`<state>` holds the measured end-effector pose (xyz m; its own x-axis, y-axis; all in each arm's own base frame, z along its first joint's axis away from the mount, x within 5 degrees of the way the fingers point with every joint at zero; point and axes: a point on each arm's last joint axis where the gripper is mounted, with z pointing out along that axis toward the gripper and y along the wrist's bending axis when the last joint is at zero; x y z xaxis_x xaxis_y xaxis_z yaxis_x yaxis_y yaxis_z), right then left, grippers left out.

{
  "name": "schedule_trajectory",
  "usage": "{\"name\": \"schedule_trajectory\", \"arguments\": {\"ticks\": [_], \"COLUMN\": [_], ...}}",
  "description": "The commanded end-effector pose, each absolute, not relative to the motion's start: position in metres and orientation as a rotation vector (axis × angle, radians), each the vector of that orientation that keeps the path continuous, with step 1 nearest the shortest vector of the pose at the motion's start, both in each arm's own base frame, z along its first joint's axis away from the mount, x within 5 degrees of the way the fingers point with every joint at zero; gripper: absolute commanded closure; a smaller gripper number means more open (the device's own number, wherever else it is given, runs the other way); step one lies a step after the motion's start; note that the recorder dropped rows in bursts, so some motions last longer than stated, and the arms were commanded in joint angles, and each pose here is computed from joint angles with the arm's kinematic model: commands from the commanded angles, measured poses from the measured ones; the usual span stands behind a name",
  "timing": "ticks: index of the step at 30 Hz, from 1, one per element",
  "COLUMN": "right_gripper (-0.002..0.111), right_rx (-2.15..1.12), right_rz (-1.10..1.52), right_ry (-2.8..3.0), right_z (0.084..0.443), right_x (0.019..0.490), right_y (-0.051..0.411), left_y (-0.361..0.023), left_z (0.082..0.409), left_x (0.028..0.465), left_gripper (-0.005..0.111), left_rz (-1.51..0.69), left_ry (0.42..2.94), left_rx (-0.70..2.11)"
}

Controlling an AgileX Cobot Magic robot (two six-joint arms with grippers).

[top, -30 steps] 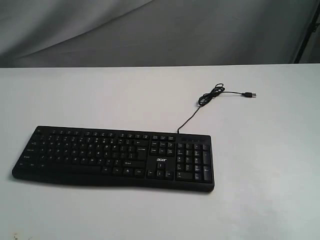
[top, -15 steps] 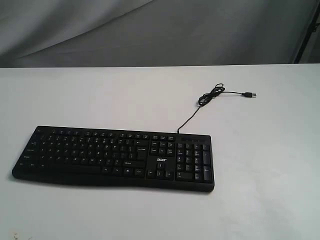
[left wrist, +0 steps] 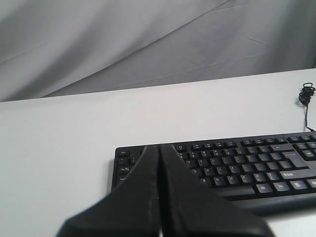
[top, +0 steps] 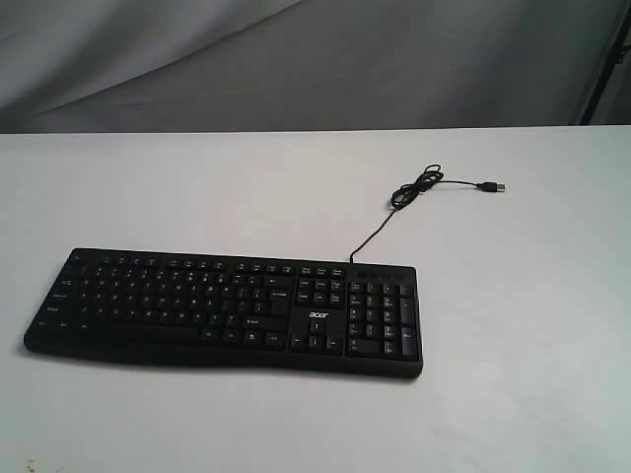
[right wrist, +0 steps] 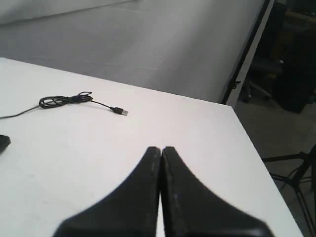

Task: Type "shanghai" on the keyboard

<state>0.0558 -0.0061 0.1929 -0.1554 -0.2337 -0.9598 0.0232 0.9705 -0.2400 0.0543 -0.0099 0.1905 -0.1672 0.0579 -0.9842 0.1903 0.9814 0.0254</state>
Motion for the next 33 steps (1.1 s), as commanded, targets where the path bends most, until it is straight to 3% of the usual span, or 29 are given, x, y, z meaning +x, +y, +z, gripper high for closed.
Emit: {"name": "schedule_trajectory", "arguments": {"ticks": [1,12,33], "right_gripper": [0.108,0.108,0.108], "right_rx": [-0.246,-0.059,-0.053], "right_rz": [-0.320,0.059,0.070], "right_ry": [1.716,1.738,1.824], "right_z": [0.191,0.190,0.182], "right_x": [0.055,0.055,0.053], "right_y": [-0.007,0.004,0.005], "left_y": [-0.010,-0.010,-0.010], "left_z": [0.190,0.190,0.190], "left_x": [0.054,0.054,0.054], "left_gripper": [0.107,0.107,0.107], "left_rz": [-0.121,-0.121,-0.121], "left_ry": [1.734,1.734,1.734], "left_rx": [0.189,0.189,0.189]}}
